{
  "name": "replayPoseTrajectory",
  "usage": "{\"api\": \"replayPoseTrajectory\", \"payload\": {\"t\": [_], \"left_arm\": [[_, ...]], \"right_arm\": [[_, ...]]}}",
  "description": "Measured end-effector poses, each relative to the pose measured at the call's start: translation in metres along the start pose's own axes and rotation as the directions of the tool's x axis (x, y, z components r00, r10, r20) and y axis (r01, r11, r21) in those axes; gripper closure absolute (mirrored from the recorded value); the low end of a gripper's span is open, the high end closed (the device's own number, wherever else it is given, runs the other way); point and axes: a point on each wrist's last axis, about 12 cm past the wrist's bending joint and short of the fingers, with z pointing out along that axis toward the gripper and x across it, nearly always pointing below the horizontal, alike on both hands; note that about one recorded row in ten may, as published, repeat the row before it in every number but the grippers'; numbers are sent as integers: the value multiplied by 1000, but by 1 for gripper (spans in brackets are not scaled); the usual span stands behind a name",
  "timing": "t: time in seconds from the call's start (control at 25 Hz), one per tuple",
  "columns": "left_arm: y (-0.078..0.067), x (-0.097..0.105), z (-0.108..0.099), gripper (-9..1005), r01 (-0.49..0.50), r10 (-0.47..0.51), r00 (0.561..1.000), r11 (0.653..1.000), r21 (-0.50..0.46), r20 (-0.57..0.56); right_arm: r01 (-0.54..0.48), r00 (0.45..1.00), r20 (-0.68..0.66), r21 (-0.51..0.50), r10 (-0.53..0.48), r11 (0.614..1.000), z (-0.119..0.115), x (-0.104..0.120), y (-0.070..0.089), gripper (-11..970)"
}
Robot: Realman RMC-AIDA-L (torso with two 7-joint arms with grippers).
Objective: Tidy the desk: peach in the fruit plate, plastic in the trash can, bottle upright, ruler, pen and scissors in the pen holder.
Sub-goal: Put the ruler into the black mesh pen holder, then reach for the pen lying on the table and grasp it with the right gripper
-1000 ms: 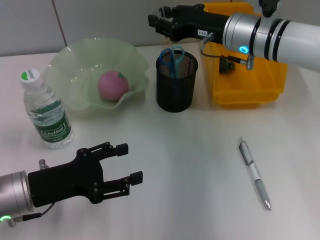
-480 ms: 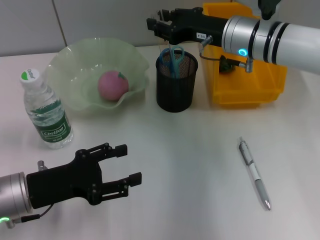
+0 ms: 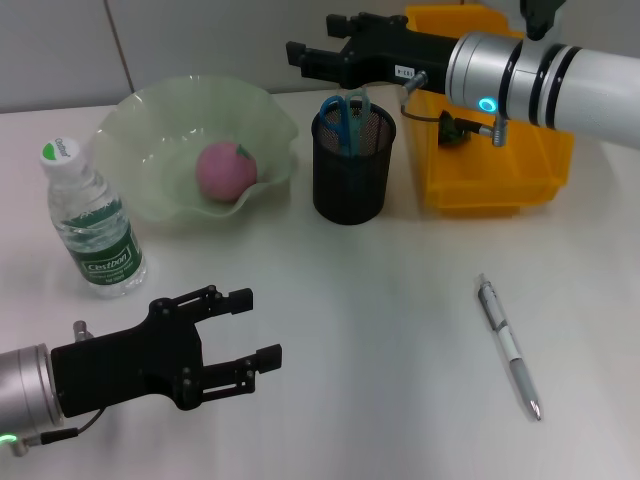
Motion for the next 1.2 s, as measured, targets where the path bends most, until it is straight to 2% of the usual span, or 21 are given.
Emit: {"api": "replayPoseTrajectory", "payload": {"t": [0.04, 0.24, 0.48, 0.68, 0.88, 0.92, 0.96, 1.0, 1.08, 1.12, 1.16, 1.2], "left_arm": [[0, 0, 0, 203, 0, 0, 1000, 1000, 1, 0], [0, 0, -1, 203, 2, -2, 1000, 1000, 1, 0], [0, 0, -1, 202, 1, -1, 1000, 1000, 0, 0], [0, 0, -1, 202, 4, -4, 1000, 1000, 0, 0], [1, -1, 0, 202, 4, -4, 1000, 1000, 1, 0], [1, -1, 0, 202, 4, -4, 1000, 1000, 2, 0], [1, -1, 0, 202, 3, -3, 1000, 1000, 2, 0], [1, -2, 0, 202, 3, -3, 1000, 1000, 3, 0], [1, -2, 0, 203, 2, -2, 1000, 1000, 3, 0], [1, -2, 0, 203, 2, -2, 1000, 1000, 4, 0], [1, -2, 0, 203, 2, -2, 1000, 1000, 4, 0], [1, -2, 0, 203, 1, -1, 1000, 1000, 5, 1]], "right_arm": [[-2, 1000, 2, 2, 2, 1000, -1, 0, 0, 284], [-15, 1000, 18, 6, 15, 1000, -1, -1, -1, 201], [-11, 1000, 27, -2, 11, 1000, -3, -3, -1, 202], [-59, 998, 26, -33, 60, 998, -12, -6, 0, 204], [-149, 984, -108, -42, 144, 988, -25, -23, 4, 205], [-178, 958, -233, -14, 170, 984, -32, -30, 7, 205], [-191, 938, -291, 11, 186, 981, -36, -32, 8, 205], [-191, 938, -291, 11, 186, 981, -36, -32, 8, 205], [-231, 878, -418, 57, 233, 971, -44, -40, 13, 206], [-247, 823, -505, 96, 261, 964, -49, -47, 18, 206], [-247, 823, -505, 96, 261, 964, -49, -47, 18, 206], [-252, 790, -548, 117, 274, 961, -52, -51, 21, 206]]}}
